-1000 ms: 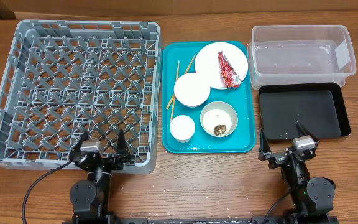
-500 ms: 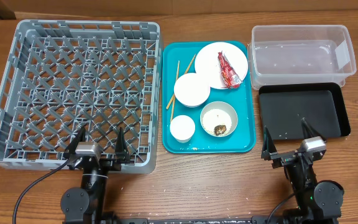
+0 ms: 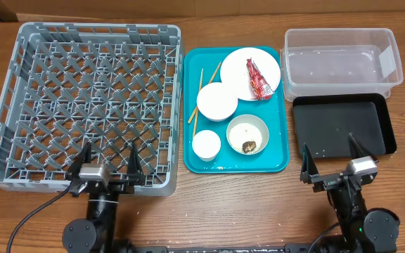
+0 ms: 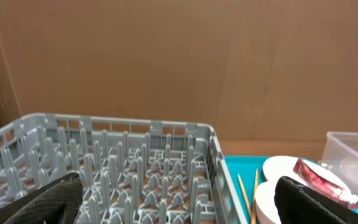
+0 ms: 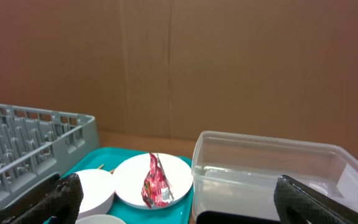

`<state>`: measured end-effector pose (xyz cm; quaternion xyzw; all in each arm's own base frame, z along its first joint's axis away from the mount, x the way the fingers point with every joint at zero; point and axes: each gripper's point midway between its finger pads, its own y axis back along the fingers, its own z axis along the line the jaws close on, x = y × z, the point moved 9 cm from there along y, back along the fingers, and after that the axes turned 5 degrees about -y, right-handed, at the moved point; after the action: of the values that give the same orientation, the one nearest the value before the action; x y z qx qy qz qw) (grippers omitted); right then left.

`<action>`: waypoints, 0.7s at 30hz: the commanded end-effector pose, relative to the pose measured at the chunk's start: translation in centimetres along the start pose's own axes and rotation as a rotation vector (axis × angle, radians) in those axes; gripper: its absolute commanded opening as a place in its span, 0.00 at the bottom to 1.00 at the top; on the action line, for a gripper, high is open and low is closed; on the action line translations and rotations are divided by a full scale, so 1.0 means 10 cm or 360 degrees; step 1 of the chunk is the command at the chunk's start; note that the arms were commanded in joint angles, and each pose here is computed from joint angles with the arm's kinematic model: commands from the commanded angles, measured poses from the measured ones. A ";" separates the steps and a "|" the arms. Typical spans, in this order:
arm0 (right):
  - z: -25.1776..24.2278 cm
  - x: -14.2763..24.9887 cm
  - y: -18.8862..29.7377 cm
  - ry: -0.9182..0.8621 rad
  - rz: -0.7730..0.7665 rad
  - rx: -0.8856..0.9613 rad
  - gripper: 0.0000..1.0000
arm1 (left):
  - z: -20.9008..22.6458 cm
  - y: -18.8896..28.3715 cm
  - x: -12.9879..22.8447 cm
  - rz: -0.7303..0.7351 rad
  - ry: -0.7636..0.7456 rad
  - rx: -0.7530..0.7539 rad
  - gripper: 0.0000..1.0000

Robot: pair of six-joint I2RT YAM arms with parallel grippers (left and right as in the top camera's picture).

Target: Sort waste into correct bins and load items into the dishwasher

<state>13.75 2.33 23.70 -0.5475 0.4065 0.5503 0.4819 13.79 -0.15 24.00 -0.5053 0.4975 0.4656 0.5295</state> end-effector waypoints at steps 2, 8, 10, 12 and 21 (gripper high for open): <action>0.04 -0.25 0.07 0.0022 -0.0110 -0.0024 1.00 | -0.03 0.09 -0.28 -0.0130 -0.0039 0.0027 1.00; 0.05 -0.35 0.12 0.0023 -0.0113 -0.0024 1.00 | -0.03 0.13 -0.40 -0.0180 -0.0044 0.0027 1.00; 0.05 -0.36 0.13 0.0021 -0.0098 -0.0022 1.00 | -0.03 0.13 -0.40 -0.0180 -0.0045 0.0027 1.00; 0.05 -0.36 0.14 0.0020 -0.0087 -0.0023 1.00 | -0.03 0.13 -0.40 -0.0175 -0.0045 0.0026 1.00; 0.05 -0.36 0.14 0.0020 -0.0090 -0.0024 1.00 | -0.04 0.14 -0.45 -0.0225 -0.0055 0.0039 1.00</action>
<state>12.65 2.20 25.93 -0.5506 0.4033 0.5471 0.4847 12.67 -0.24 27.26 -0.5245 0.4691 0.4414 0.5568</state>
